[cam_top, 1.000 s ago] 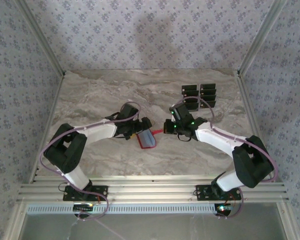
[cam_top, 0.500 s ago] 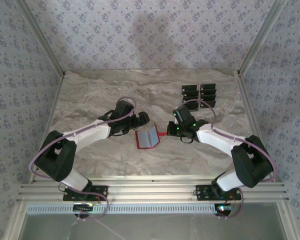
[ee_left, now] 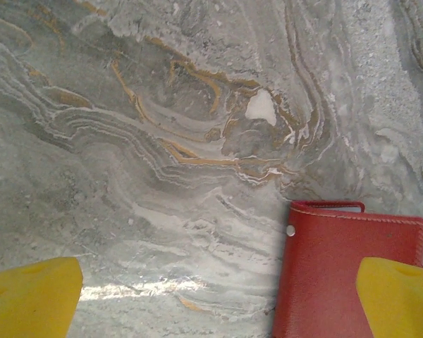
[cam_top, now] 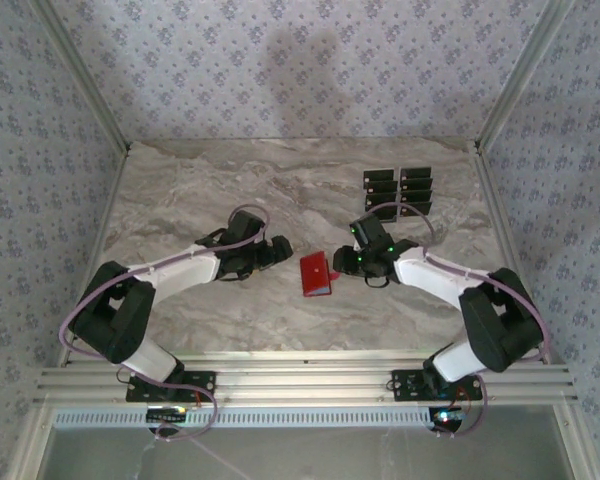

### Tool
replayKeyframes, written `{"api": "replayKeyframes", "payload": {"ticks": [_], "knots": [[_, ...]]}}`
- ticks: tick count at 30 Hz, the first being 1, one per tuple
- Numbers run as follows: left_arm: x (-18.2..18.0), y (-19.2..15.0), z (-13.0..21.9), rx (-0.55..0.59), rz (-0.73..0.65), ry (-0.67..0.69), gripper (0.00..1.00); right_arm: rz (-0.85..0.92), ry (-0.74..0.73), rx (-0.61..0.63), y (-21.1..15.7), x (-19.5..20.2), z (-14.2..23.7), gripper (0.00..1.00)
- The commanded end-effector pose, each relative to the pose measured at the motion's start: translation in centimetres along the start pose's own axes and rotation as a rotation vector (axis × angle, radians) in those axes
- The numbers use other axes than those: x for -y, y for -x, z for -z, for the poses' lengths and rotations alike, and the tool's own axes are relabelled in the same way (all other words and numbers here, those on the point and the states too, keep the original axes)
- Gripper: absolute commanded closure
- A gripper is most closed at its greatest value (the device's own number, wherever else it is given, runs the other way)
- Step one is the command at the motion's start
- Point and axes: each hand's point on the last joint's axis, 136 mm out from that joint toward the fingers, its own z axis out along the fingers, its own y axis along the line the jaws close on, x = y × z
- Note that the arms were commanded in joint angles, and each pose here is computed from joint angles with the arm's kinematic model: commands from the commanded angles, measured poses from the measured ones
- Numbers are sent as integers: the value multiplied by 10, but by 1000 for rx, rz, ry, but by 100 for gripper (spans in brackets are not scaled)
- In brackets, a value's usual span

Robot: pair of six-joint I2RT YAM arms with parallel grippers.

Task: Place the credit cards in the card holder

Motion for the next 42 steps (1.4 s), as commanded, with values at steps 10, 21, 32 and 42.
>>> {"api": "replayKeyframes", "payload": {"ticks": [10, 21, 32, 42], "knots": [[2, 0, 5, -9, -49, -1, 0, 35, -10, 14, 2, -17, 10, 59], [5, -1, 0, -24, -53, -1, 0, 42, -95, -38, -5, 3, -26, 77], [19, -2, 2, -42, -79, -35, 0, 57, 33, 35, 12, -37, 10, 100], [38, -5, 3, -50, -101, -74, 0, 53, 64, 59, 16, -56, 22, 100]]}}
